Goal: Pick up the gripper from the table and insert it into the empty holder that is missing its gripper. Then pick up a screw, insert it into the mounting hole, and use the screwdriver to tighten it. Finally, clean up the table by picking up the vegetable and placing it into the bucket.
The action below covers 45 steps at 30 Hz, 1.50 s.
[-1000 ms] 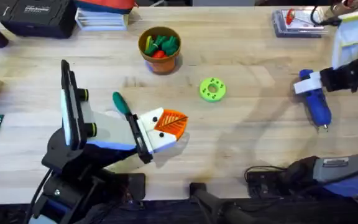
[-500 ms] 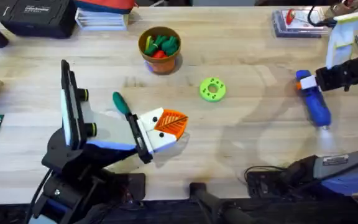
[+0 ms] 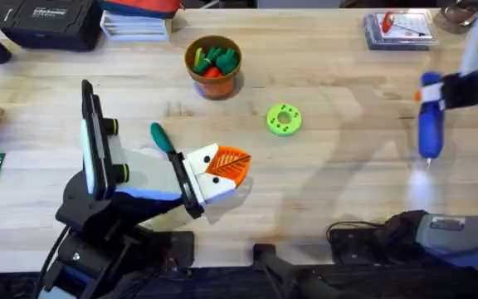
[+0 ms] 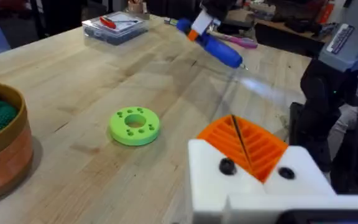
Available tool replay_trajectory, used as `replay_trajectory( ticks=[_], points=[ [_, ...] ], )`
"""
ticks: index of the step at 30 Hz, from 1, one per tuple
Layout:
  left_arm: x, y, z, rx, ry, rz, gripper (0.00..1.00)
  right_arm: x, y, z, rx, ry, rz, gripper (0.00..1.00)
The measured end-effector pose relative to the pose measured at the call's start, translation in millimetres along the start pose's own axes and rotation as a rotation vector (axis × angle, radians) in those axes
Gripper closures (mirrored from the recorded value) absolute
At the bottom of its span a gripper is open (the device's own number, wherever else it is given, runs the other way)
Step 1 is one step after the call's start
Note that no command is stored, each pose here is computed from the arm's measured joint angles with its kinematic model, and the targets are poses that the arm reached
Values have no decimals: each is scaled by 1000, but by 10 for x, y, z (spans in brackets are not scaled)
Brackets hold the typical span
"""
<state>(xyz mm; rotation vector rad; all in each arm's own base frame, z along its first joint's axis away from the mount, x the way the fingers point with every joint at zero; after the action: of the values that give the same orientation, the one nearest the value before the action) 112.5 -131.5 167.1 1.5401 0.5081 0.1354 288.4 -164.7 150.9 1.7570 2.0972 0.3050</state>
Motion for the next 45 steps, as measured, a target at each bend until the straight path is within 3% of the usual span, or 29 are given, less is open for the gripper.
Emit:
replay_trajectory(
  ticks=[7, 18, 23, 26, 28, 29, 31, 36, 45],
  points=[
    [0, 0, 0, 0, 0, 0, 994, 194, 338, -935, -269, -149, 13, 977],
    [0, 0, 0, 0, 0, 0, 994, 1268, 593, -1628, -733, -8, -68, 977],
    [0, 0, 0, 0, 0, 0, 994, 1884, 706, -2020, -1029, 159, -175, 977],
    [0, 0, 0, 0, 0, 0, 994, 2252, 720, -2168, -1131, 299, -238, 977],
    [0, 0, 0, 0, 0, 0, 994, 2497, 709, -2214, -1159, 393, -284, 977],
    [0, 0, 0, 0, 0, 0, 994, 2823, 701, -2311, -1201, 506, -341, 977],
    [0, 0, 0, 0, 0, 0, 994, 3029, 685, -2425, -1247, 577, -377, 977],
    [0, 0, 0, 0, 0, 0, 994, 3447, 609, -2693, -1341, 748, -425, 977],
    [0, 0, 0, 0, 0, 0, 994, 3994, 516, -2771, -1367, 929, -473, 977]
  ],
)
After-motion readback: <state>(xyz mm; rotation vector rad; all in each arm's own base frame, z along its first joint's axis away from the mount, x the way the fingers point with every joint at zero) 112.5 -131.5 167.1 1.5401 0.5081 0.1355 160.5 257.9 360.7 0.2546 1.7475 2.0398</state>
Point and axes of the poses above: each hand's point on the last joint's axis, 136 mm out from that joint toward the fingers, its own z axis out along the fingers, its own x axis along the line the jaws close on, y = z × x, the point moved 6 cm from there along -z, back along the fingers, and after that the axes turned 5 degrees about -z, right-handed, at the moved point
